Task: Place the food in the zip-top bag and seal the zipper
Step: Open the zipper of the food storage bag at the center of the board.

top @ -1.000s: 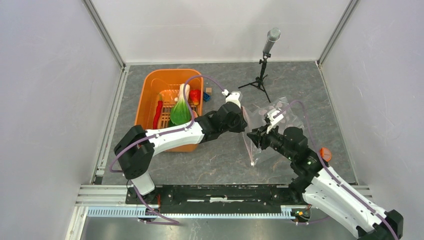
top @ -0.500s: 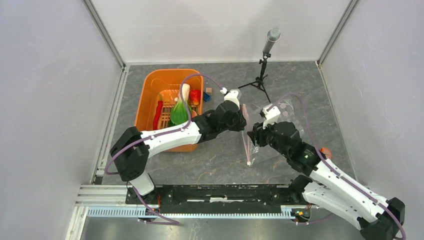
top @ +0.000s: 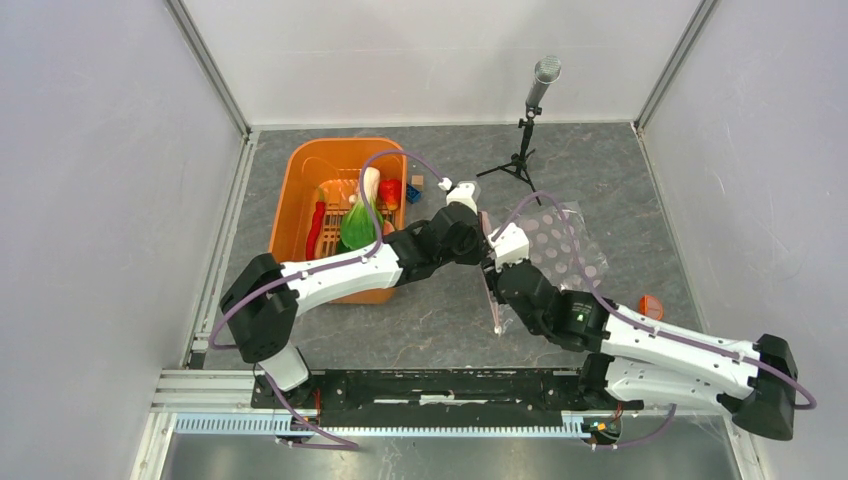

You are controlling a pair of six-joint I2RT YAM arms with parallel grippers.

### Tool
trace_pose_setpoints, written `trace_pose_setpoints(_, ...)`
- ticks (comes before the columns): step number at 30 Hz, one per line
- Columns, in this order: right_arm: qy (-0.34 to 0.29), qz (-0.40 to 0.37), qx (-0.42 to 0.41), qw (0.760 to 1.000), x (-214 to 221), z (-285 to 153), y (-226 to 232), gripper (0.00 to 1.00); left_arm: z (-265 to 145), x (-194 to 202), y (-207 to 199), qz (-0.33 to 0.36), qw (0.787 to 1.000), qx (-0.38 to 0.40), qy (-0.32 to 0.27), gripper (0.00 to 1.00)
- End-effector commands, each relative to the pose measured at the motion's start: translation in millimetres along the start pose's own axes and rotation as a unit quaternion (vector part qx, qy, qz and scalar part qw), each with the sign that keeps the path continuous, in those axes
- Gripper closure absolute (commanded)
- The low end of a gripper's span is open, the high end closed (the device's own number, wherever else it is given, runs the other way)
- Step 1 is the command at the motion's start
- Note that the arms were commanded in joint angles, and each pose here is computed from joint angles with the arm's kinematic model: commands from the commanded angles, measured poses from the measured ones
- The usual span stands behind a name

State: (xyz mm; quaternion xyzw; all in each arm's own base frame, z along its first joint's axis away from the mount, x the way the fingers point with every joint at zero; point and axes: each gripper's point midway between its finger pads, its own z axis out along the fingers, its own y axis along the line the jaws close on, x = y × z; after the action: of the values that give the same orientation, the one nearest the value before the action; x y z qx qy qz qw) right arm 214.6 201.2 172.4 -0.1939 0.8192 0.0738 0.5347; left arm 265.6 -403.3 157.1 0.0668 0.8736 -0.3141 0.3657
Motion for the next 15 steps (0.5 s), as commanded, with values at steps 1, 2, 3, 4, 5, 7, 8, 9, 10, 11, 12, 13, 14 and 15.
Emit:
trace_pose_setpoints(1,-0.030,0.009,0.090,0.995,-15.9,-4.9,-19.8,0.54,-20.7,-28.9,-20.7,-0.035,0.998,0.031,-0.034,0.98)
trace_pose_setpoints(2,-0.030,0.010,0.092,0.995,-13.9,-4.6,-19.5,0.55,-21.9,-29.5,-20.4,-0.035,0.998,0.031,-0.036,0.98)
trace_pose_setpoints(3,-0.032,0.012,0.089,0.995,-12.7,-4.8,-18.2,0.55,-23.0,-30.7,-21.1,-0.036,0.998,0.033,-0.038,0.98)
trace_pose_setpoints(4,-0.034,0.017,0.089,0.995,-11.1,-5.0,-17.7,0.56,-24.0,-31.3,-21.1,-0.038,0.998,0.034,-0.039,0.98)
trace_pose_setpoints(5,-0.036,0.023,0.089,0.995,-9.6,-5.0,-18.2,0.57,-24.8,-31.6,-21.6,-0.040,0.998,0.035,-0.039,0.98)
trace_pose_setpoints(7,-0.041,0.032,0.095,0.994,-6.1,-4.9,-21.0,0.58,-26.9,-33.0,-22.6,-0.047,0.997,0.040,-0.042,0.98)
trace_pose_setpoints(8,-0.043,0.032,0.095,0.994,-4.4,-4.8,-21.4,0.58,-27.5,-33.7,-22.9,-0.050,0.997,0.042,-0.043,0.98)
trace_pose_setpoints(9,-0.042,0.031,0.093,0.994,-2.6,-4.2,-20.8,0.58,-28.4,-34.6,-23.3,-0.052,0.997,0.043,-0.044,0.98)
trace_pose_setpoints(10,-0.042,0.030,0.089,0.995,-2.3,-4.0,-19.6,0.59,-28.5,-34.7,-22.9,-0.054,0.997,0.043,-0.044,0.98)
trace_pose_setpoints(11,-0.041,0.031,0.087,0.995,-2.0,-3.4,-18.6,0.60,-29.4,-35.8,-23.0,-0.056,0.996,0.044,-0.045,0.98)
trace_pose_setpoints(12,-0.040,0.031,0.084,0.995,-2.3,-2.8,-16.9,0.61,-29.1,-35.5,-22.4,-0.060,0.996,0.044,-0.044,0.98)
trace_pose_setpoints(13,-0.039,0.032,0.083,0.995,-2.2,-2.3,-15.9,0.62,-30.0,-36.1,-22.9,-0.064,0.996,0.046,-0.044,0.98)
trace_pose_setpoints(14,-0.039,0.032,0.083,0.995,-2.7,-2.0,-15.2,0.64,-30.9,-36.7,-23.4,-0.067,0.996,0.048,-0.046,0.98)
trace_pose_setpoints(15,-0.038,0.033,0.082,0.995,-2.9,-2.0,-14.9,0.65,-31.1,-36.8,-23.3,-0.069,0.995,0.048,-0.046,0.98)
